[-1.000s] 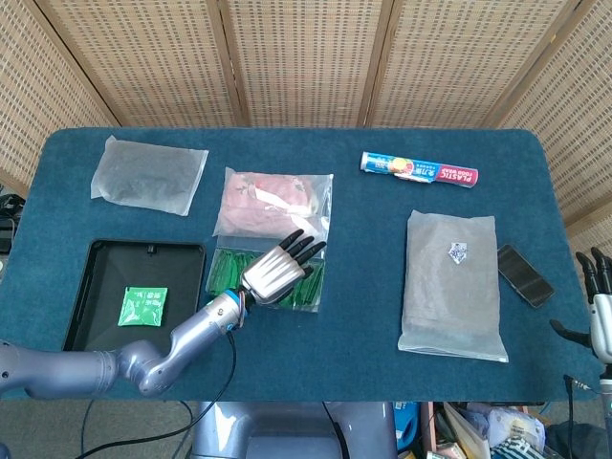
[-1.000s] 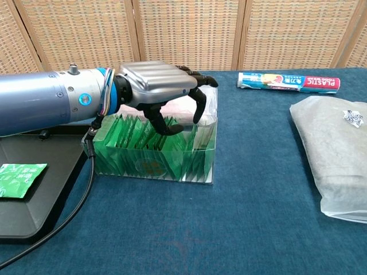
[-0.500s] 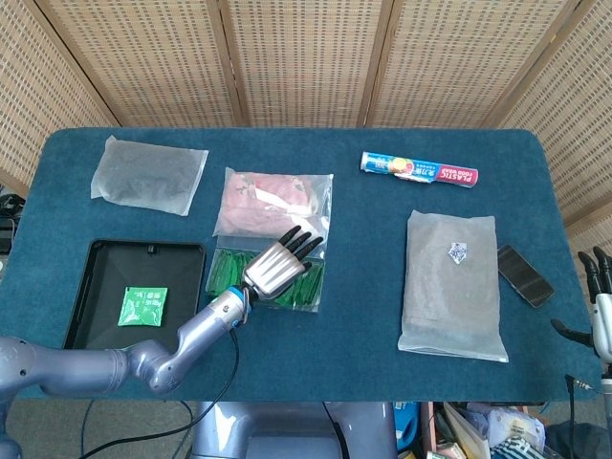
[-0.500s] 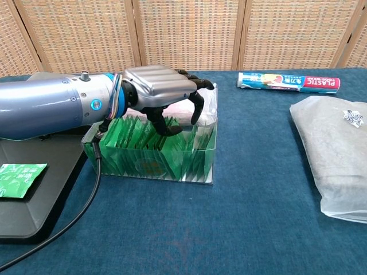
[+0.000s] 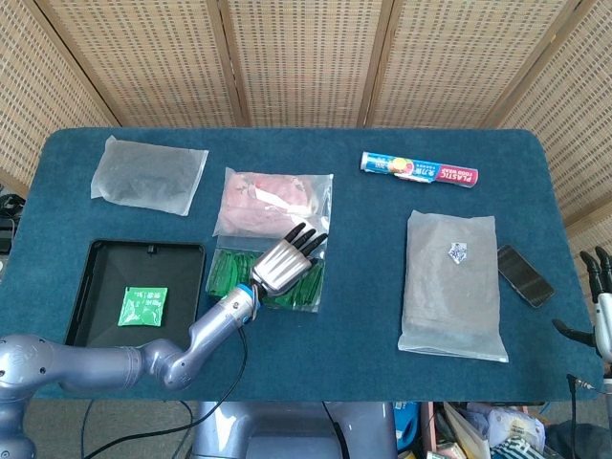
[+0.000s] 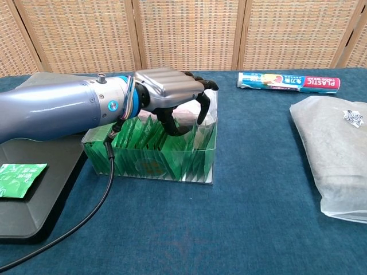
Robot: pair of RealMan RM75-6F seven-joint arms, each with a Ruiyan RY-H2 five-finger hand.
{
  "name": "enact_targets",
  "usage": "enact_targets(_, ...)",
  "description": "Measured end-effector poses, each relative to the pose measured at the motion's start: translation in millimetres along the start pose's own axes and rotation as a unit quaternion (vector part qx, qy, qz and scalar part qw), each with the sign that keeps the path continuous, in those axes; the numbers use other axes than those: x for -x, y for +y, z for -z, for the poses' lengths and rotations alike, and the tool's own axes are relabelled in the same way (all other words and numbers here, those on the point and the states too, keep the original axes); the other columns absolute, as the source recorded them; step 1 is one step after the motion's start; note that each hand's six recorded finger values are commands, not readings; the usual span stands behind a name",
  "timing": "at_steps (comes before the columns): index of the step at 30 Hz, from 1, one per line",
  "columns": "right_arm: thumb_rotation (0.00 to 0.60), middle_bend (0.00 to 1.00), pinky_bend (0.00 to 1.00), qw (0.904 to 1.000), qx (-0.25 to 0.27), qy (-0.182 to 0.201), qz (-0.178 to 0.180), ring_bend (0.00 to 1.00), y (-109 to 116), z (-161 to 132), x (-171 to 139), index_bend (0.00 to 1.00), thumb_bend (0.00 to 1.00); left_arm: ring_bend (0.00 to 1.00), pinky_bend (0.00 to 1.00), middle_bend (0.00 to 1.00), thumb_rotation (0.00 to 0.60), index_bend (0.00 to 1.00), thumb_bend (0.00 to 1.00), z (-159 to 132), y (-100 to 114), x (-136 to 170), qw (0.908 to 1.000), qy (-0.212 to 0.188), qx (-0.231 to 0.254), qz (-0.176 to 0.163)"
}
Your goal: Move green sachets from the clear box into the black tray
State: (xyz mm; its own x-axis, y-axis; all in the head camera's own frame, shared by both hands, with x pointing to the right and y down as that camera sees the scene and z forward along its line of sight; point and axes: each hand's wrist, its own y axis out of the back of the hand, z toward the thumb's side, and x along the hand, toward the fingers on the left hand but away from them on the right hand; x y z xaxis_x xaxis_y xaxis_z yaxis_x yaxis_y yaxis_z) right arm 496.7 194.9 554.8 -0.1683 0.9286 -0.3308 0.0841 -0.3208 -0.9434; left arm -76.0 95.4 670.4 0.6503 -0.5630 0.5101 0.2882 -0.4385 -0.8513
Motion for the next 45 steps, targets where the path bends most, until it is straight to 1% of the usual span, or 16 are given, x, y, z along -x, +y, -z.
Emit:
enact_targets(13, 0.600, 0.00, 0.00, 1.0000, 0.002, -0.004, 0.000, 0.00, 0, 2, 1, 0.00, 0.00, 0.00, 0.00, 0.00, 0.600, 0.41, 0.44, -4, -4, -5, 0.9999, 0.001, -0.003, 0.010)
enact_targets(23, 0.600, 0.00, 0.00, 1.0000, 0.004, -0.004, 0.001, 0.00, 1, 2, 1, 0.00, 0.00, 0.00, 0.00, 0.00, 0.600, 0.42, 0.44, -3, -5, -5, 0.9999, 0.005, -0.009, 0.011)
enact_targets(27, 0.600, 0.00, 0.00, 1.0000, 0.004, -0.003, 0.001, 0.00, 1, 2, 1, 0.00, 0.00, 0.00, 0.00, 0.00, 0.600, 0.47, 0.44, -3, -6, -4, 0.9999, 0.005, -0.010, 0.013)
enact_targets(32, 0.600, 0.00, 0.00, 1.0000, 0.004, -0.004, 0.001, 0.00, 1, 2, 1, 0.00, 0.00, 0.00, 0.00, 0.00, 0.600, 0.49, 0.44, -3, -9, -4, 0.9998, 0.005, -0.012, 0.016)
enact_targets(38, 0.600, 0.00, 0.00, 1.0000, 0.004, -0.004, 0.000, 0.00, 1, 3, 1, 0.00, 0.00, 0.00, 0.00, 0.00, 0.600, 0.55, 0.44, -4, -12, -4, 0.9998, 0.005, -0.011, 0.017)
enact_targets(45, 0.600, 0.00, 0.00, 1.0000, 0.004, -0.004, -0.001, 0.00, 0, 3, 1, 0.00, 0.00, 0.00, 0.00, 0.00, 0.600, 0.56, 0.44, -5, -14, -6, 0.9998, 0.007, -0.010, 0.018)
